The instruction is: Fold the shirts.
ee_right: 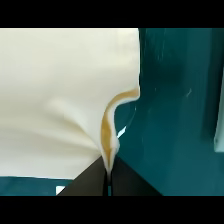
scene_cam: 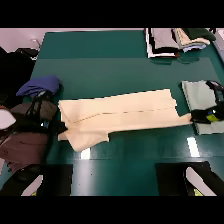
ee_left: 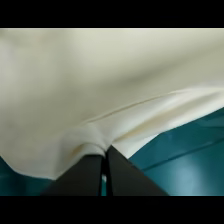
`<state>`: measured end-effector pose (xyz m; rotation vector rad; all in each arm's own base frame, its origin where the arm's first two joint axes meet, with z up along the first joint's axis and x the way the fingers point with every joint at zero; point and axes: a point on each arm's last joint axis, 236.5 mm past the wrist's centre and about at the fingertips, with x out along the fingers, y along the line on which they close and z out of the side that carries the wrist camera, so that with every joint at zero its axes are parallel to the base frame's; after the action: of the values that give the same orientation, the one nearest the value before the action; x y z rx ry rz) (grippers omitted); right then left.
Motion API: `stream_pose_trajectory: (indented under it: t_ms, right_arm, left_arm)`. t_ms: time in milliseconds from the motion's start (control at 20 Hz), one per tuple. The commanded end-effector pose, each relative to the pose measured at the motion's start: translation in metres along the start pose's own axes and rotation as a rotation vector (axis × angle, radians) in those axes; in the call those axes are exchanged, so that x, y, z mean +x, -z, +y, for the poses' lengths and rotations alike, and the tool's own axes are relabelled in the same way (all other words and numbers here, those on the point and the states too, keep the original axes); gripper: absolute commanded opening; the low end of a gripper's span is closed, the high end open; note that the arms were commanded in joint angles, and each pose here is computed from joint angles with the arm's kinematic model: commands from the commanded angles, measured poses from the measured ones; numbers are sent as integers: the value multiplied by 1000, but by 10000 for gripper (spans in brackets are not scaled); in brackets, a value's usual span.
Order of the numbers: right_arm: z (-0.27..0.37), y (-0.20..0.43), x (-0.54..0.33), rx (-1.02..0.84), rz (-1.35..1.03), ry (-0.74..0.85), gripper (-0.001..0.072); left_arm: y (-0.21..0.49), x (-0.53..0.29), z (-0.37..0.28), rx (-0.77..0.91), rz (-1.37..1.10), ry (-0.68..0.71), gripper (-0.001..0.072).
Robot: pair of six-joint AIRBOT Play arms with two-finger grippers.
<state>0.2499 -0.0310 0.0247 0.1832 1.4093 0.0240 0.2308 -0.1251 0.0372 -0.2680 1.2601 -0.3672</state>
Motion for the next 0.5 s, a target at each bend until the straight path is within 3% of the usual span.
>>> stream_pose_trajectory:
  t_ms: [0, 450]
  right_arm:
    - [14, -54, 17, -51, -10, -5, 16]
    - [47, -134, 61, -80, 54, -105, 21]
  left_arm:
    - [-68, 13, 27, 59, -79, -123, 24]
    - [-161, 61, 44, 53, -129, -170, 29]
